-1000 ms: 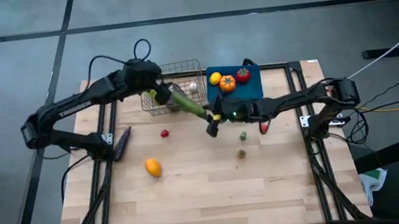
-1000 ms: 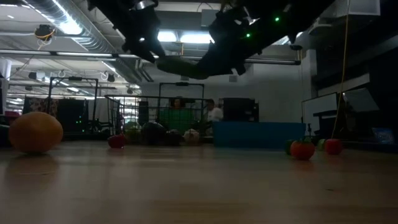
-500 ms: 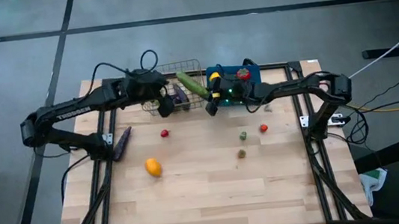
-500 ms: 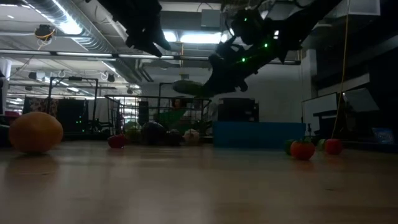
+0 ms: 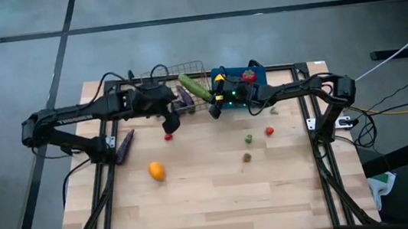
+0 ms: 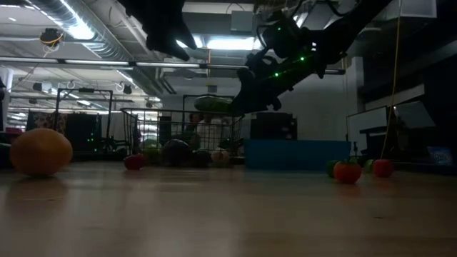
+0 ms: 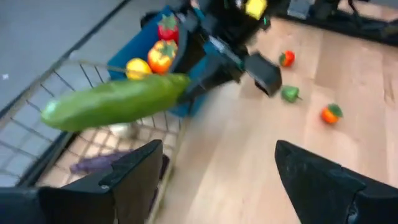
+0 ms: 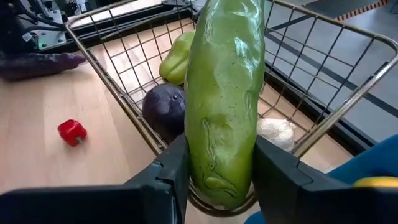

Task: Sort produce into baskets
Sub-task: Put the cucumber into the wire basket, then put the red bell pepper into the wire basket

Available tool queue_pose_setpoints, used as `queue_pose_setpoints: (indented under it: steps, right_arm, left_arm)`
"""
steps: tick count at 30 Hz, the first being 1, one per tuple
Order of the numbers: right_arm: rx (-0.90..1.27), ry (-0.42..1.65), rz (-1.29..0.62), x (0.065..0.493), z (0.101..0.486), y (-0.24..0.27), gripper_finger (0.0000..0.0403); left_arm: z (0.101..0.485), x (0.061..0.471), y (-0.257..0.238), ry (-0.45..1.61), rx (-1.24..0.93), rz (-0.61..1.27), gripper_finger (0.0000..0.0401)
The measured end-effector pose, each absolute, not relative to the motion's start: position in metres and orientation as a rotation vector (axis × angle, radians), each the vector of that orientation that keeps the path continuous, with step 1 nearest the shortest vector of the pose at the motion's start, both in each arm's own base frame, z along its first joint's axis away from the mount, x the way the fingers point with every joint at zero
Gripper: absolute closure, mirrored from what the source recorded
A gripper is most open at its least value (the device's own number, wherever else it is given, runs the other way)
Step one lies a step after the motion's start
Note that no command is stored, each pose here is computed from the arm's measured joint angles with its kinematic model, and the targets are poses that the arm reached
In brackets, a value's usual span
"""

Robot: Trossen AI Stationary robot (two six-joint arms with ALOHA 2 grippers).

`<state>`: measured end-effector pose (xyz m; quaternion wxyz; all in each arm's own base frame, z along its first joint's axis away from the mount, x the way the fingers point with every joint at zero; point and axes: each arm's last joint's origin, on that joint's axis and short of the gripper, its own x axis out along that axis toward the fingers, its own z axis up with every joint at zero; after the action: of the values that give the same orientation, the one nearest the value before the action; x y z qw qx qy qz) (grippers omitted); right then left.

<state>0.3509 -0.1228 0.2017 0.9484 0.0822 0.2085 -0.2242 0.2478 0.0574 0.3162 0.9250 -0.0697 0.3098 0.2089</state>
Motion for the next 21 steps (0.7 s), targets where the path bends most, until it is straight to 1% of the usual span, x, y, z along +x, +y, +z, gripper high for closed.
queue_pose_setpoints:
  steps: [5, 8, 16, 21]
  right_arm:
    - [0.167, 0.425, -0.456, 0.351, 0.202, -0.123, 0.0266]
    - [0.168, 0.426, -0.455, 0.351, 0.202, -0.123, 0.0254]
    - [0.169, 0.424, -0.455, 0.351, 0.202, -0.123, 0.0164]
    - [0.169, 0.424, -0.455, 0.351, 0.202, -0.123, 0.0133]
  left_arm:
    - [0.312, 0.247, 0.043, 0.693, -0.169, 0.395, 0.0093]
    - [0.309, 0.246, 0.036, 0.727, -0.183, 0.38, 0.0093]
    - [0.296, 0.24, 0.018, 0.825, -0.256, 0.373, 0.0093]
    - [0.269, 0.235, 0.013, 0.909, -0.315, 0.408, 0.0093]
